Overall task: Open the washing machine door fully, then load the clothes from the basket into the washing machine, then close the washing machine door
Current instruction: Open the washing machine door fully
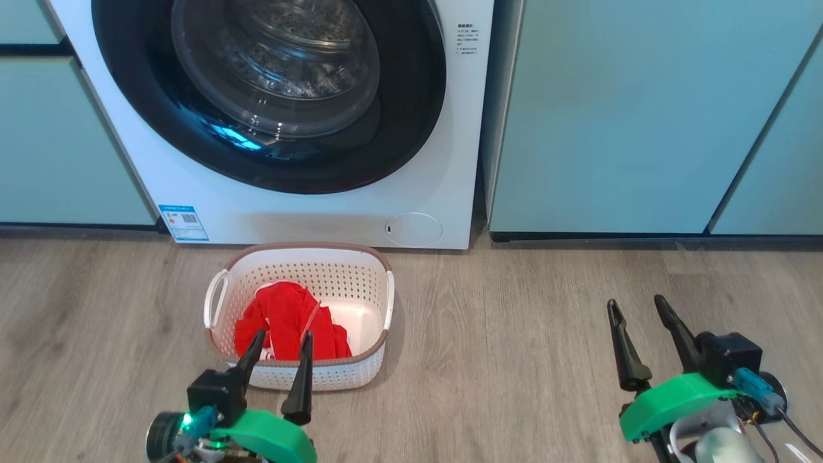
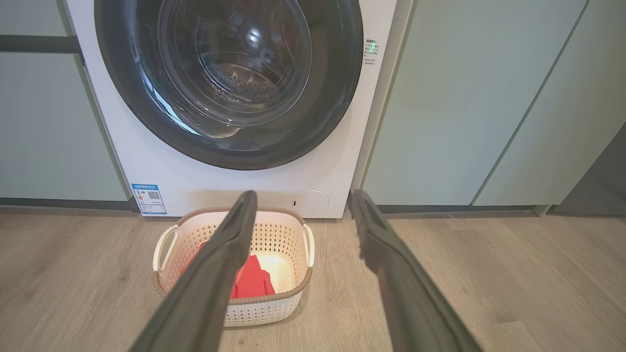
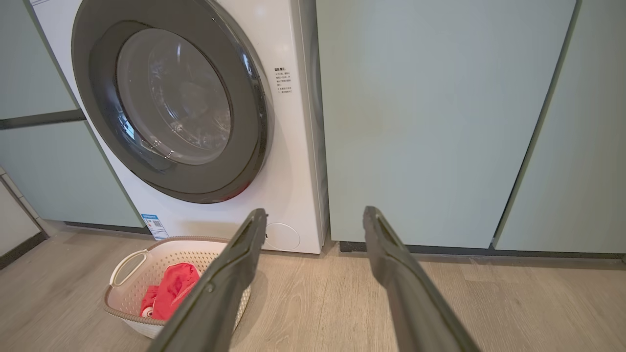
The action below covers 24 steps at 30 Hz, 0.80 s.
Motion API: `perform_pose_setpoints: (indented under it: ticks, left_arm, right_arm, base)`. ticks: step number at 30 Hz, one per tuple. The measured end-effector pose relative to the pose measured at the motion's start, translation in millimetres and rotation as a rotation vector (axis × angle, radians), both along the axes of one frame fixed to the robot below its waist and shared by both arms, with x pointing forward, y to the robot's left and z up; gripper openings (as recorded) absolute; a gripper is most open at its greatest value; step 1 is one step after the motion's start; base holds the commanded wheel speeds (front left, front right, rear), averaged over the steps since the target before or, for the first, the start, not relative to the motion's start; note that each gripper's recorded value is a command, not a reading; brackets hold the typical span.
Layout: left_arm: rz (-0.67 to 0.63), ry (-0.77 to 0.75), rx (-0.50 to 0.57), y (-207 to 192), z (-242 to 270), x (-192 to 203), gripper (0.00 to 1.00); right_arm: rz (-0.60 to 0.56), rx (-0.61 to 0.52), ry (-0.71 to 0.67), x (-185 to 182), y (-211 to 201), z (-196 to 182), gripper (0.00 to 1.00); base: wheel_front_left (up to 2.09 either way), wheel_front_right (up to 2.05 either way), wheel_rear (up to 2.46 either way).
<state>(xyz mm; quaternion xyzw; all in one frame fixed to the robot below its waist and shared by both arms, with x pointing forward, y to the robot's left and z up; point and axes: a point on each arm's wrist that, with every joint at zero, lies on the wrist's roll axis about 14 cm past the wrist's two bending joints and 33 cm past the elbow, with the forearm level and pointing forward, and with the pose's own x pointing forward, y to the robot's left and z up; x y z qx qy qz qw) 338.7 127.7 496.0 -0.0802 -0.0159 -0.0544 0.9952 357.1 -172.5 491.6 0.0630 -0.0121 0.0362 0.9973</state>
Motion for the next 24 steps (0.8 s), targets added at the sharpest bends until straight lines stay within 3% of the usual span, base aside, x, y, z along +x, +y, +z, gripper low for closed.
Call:
perform_pose_setpoints:
  ticks: [24]
  left_arm:
    - [0.011, 0.001, 0.022, 2.1, -0.6, 1.6, 1.0]
  right_arm:
    - [-0.004, 0.012, 0.005, 0.5, -0.7, -1.7, 1.0]
  base:
    - [0.09, 0.09, -0.17]
